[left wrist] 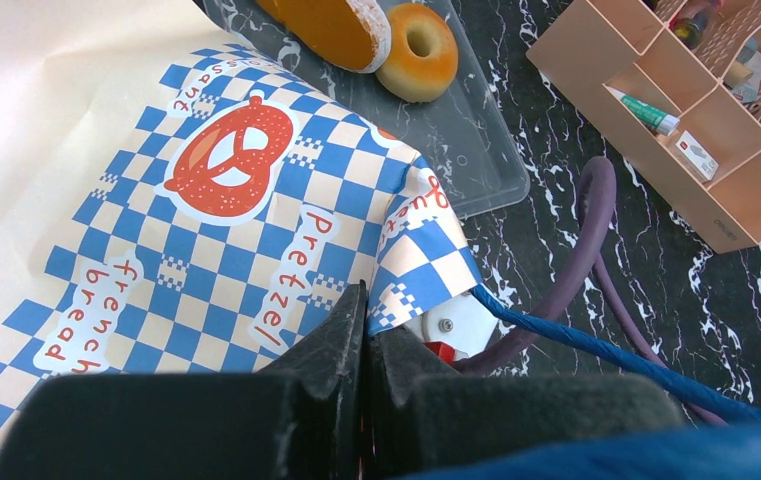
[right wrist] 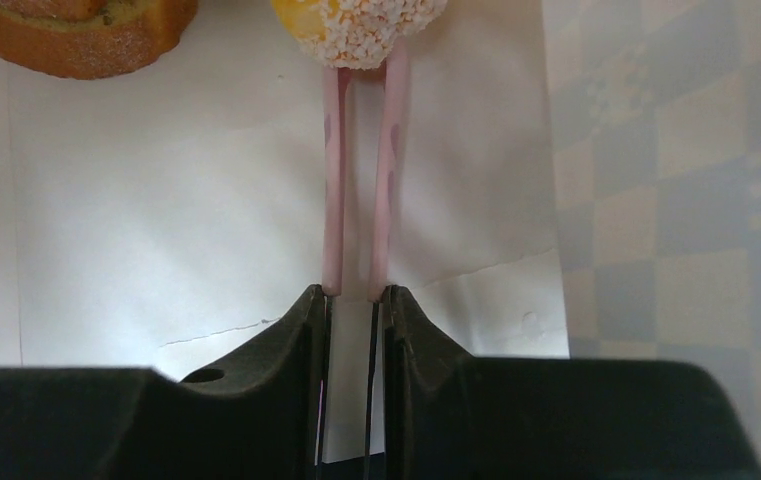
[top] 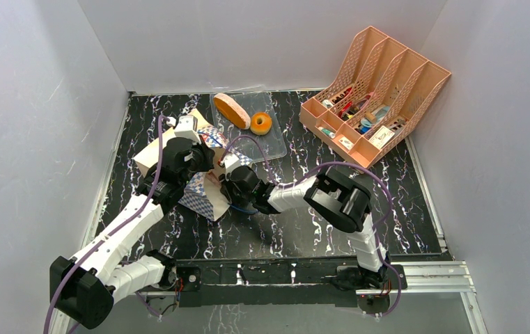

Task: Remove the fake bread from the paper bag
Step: Take out the fake bread from the paper bag.

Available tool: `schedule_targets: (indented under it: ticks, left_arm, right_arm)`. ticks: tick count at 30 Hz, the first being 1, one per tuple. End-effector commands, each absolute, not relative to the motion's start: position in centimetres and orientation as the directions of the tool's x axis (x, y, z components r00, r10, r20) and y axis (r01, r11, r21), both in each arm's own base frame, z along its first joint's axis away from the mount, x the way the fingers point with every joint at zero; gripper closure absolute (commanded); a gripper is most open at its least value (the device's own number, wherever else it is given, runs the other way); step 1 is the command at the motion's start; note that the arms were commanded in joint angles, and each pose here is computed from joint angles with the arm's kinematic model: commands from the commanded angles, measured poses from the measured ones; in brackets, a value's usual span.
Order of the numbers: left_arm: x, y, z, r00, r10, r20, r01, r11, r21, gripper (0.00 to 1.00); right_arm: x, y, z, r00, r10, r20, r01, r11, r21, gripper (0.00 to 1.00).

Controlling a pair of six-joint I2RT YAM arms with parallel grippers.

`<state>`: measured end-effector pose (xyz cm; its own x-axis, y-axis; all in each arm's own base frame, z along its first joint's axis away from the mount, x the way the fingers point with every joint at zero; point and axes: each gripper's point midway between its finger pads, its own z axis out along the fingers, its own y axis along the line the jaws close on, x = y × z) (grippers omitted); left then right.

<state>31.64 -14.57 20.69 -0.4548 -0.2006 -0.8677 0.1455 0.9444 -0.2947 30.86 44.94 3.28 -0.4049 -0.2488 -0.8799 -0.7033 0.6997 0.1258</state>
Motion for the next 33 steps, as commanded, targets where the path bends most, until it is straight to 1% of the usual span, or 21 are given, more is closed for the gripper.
schedule_targets:
  ticks: [1,3,14,25,29,33]
  left_arm:
    - [31.3,-15.1,20.9,-0.462,-0.199,-0.864,0.172,0.936,-0.308,1.00]
    - [31.3,-14.9,20.9,-0.461,-0.200,-0.865,0.161,0.939,-0.303,1.00]
    - [31.7,-12.4,21.1,-0.430,-0.231,-0.873,0.029,0.963,-0.269,1.00]
    - [32.1,-11.5,21.5,-0.410,-0.231,-0.882,-0.023,0.970,-0.243,1.00]
    - [32.2,-11.1,21.8,-0.396,-0.235,-0.888,-0.041,0.970,-0.238,1.00]
    - [32.4,-10.3,22.6,-0.373,-0.239,-0.896,-0.076,0.971,-0.228,1.00]
  right_arm:
    - [30.2,45.6,3.3,-0.408,-0.224,-0.885,-0.724,0.670,0.163,0.97]
    - [30.0,45.4,3.7,-0.405,-0.216,-0.889,-0.725,0.668,0.168,1.00]
    - [29.4,44.5,8.6,-0.368,-0.146,-0.918,-0.729,0.659,0.187,1.00]
    - [28.2,43.5,12.5,-0.344,-0.105,-0.933,-0.729,0.656,0.195,1.00]
    - [27.6,43.0,13.3,-0.347,-0.115,-0.931,-0.727,0.660,0.190,1.00]
    - [26.8,41.7,15.5,-0.333,-0.090,-0.939,-0.718,0.669,0.191,1.00]
